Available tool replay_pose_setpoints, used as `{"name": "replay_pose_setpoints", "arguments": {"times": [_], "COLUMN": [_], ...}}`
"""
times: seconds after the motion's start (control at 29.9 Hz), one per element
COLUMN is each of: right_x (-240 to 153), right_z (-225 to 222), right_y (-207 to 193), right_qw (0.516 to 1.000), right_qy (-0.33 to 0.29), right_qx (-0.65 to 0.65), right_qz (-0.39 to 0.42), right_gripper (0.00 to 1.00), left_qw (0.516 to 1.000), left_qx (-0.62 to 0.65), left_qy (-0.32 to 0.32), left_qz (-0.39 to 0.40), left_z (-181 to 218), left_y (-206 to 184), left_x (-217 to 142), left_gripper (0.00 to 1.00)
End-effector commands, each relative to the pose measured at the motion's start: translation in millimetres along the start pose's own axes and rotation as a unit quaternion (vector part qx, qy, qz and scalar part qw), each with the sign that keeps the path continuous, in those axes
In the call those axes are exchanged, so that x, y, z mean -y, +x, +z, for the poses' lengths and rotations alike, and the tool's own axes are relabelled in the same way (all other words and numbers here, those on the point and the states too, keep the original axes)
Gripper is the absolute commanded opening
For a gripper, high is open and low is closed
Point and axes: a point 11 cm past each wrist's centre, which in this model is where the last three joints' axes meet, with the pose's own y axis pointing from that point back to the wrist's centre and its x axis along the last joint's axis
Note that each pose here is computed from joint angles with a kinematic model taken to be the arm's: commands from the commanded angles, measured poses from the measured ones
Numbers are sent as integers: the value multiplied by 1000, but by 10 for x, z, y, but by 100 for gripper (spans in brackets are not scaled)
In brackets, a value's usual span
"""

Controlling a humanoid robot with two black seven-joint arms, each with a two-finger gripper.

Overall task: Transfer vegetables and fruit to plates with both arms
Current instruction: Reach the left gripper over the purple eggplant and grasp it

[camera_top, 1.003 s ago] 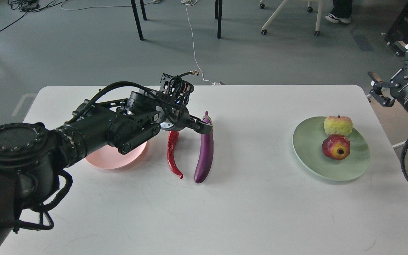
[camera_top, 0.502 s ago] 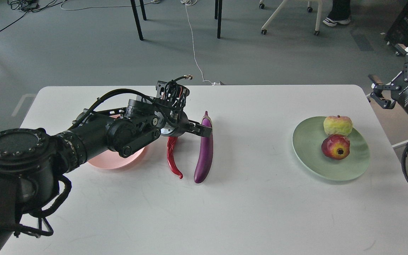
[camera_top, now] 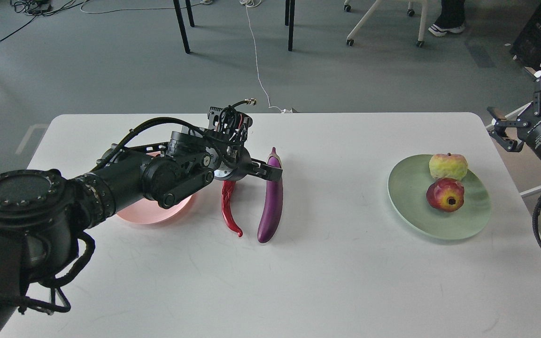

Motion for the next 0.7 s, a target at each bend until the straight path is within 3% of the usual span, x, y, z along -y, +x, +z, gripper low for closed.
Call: {"name": "replay_pose_setpoints", "arguments": {"times": [0.0, 0.67], "right_x": [-1, -20], "right_z": [-1, 17], "right_y": [1, 22], "right_qw": [1000, 1000], "right_qy": [0, -2], "right_qx": [0, 0], "right_qz": [0, 3], "right_gripper": [99, 99], "left_qw": [1000, 999], "left_qx": [4, 15], "left_qy": [-10, -34], "left_qz": [0, -10], "left_z": [73, 265], "left_y": [1, -100], "left_x": [1, 32], "left_gripper": [99, 99]}}
